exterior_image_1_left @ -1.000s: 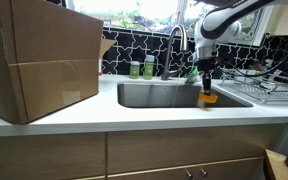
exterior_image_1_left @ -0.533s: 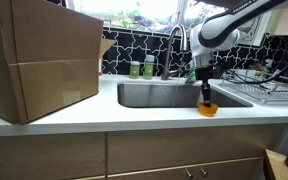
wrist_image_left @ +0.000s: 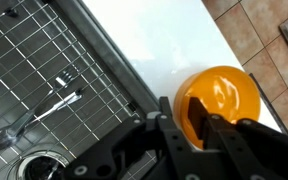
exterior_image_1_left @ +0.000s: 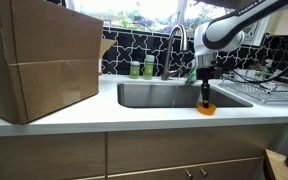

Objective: Open the faucet then place the orange bowl under the faucet and set it back down on the counter

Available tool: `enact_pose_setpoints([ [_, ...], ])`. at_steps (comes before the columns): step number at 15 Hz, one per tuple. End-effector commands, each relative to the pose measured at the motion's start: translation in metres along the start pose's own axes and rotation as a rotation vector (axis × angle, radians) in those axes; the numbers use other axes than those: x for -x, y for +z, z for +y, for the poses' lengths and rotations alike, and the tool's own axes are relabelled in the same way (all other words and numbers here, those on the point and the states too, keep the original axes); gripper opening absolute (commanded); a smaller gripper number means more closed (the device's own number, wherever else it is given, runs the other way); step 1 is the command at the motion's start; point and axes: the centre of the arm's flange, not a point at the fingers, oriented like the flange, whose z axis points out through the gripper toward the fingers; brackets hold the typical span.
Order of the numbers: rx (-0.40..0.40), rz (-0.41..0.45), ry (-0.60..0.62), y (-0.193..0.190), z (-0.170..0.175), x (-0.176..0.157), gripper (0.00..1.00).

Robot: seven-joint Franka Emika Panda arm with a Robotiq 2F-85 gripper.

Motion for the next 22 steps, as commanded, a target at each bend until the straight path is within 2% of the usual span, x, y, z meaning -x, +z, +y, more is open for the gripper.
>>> enact_pose_setpoints([
  [1, 0.018, 0.04, -0.027, -0.004, -0.011, 0.014, 0.59],
  [6, 0.09, 0.17, -0.046, -0.047, -0.022, 0.046, 0.96],
  [7, 0.112, 0.22, -0.023, -0.06, -0.026, 0.056, 1.0],
  [9, 0.123, 0.325, 0.038, -0.089, -0.033, 0.074, 1.0],
  [10, 0.091, 0.358, 0.085, -0.104, -0.036, 0.083, 1.0],
  [12, 0.045, 0.373, 0.197, -0.13, -0.037, 0.1, 1.0],
  [15, 0.052, 0.45, 0.35, -0.156, -0.038, 0.116, 1.0],
  [18, 0.048, 0.518, 0.504, -0.171, -0.039, 0.123, 1.0],
  [22, 0.011, 0.551, 0.719, -0.18, -0.031, 0.13, 1.0],
])
